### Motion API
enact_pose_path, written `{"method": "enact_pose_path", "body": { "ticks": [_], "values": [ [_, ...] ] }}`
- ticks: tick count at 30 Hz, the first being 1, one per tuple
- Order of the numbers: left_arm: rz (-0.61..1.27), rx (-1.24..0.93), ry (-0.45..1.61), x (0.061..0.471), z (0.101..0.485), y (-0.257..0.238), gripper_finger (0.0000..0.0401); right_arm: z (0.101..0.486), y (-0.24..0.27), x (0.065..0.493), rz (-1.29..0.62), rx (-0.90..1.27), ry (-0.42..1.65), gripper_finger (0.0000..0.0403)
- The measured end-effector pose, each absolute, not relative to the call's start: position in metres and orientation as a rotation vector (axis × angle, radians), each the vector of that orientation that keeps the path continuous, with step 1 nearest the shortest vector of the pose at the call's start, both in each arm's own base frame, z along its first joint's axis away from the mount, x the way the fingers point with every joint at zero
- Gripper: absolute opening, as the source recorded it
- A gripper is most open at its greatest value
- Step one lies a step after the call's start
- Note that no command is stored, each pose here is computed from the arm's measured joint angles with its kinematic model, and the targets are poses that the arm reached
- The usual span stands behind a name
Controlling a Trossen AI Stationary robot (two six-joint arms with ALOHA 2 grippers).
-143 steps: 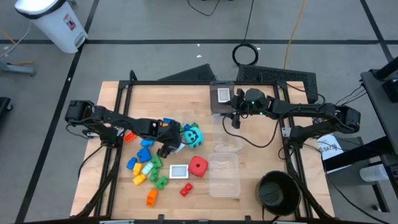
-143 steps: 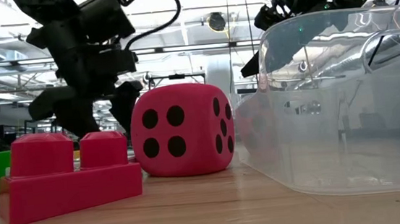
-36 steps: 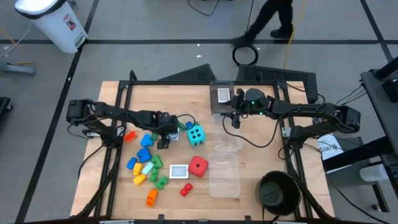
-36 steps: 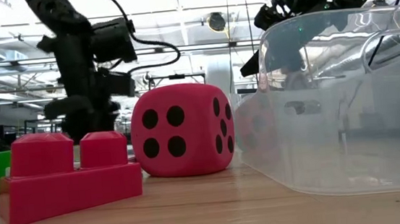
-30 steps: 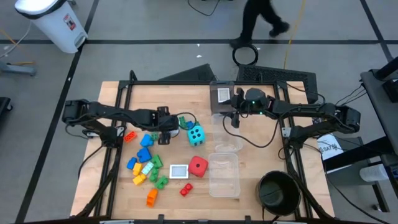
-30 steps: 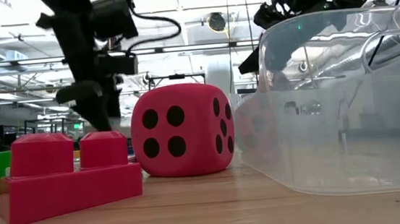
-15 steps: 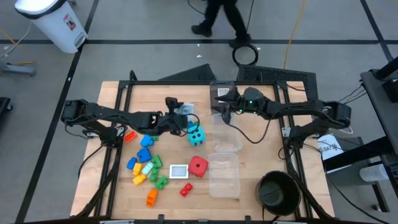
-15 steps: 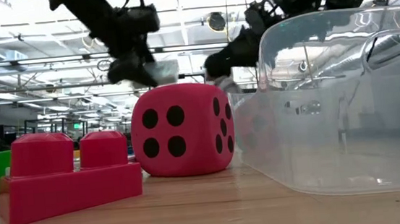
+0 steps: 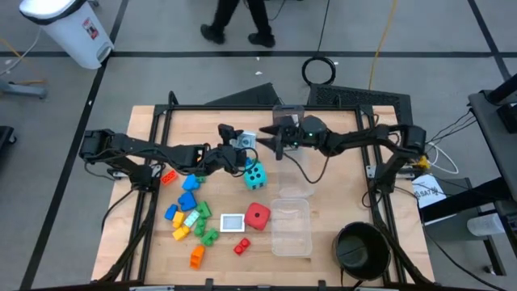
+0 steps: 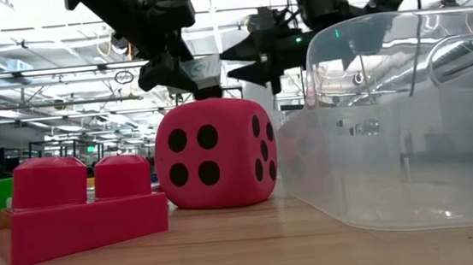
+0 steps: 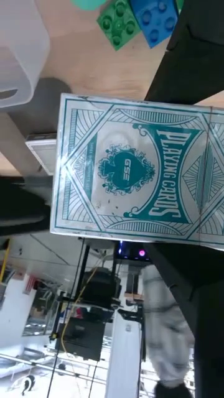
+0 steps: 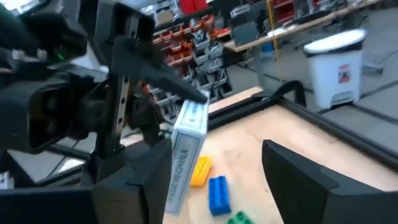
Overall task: Pick & Place Toys
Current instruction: Put the playing cards into the top black bin
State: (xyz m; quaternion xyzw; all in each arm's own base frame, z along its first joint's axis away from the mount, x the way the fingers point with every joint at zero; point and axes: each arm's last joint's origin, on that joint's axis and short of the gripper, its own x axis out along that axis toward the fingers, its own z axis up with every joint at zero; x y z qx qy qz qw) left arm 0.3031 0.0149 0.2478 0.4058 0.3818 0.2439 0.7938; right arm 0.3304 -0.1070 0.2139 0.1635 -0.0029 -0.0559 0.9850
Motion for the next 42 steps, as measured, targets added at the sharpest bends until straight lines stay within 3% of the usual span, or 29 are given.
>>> {"method": "enact_pose_path", "body": {
  "ticks": [6,11,15,22,29,36,42],
  "values": [
    [0.514,0.899,0.829,0.303,0.248,0.015,0.0325,0.207,-0.102,0.352,-0.067,0.340,0.029,0.0248],
    [0.519,0.888,0.822,0.303,0.248,0.015,0.0313,0.204,-0.102,0.363,-0.061,0.341,0.033,0.0236],
    [0.526,0.870,0.815,0.303,0.248,0.015,0.0316,0.206,-0.102,0.364,-0.059,0.347,0.029,0.0183],
    [0.546,0.805,0.792,0.304,0.248,0.016,0.0355,0.208,-0.101,0.363,0.009,0.305,0.035,0.0036],
    [0.519,0.680,0.730,0.303,0.250,0.010,0.0352,0.215,-0.108,0.354,0.050,0.295,0.083,0.0038],
    [0.348,0.425,0.672,0.285,0.268,0.030,0.0350,0.235,-0.108,0.333,0.001,0.204,0.205,0.0037],
    [0.165,0.194,0.604,0.273,0.274,0.057,0.0351,0.255,-0.107,0.303,-0.195,0.027,0.371,0.0038]
  ]
}}
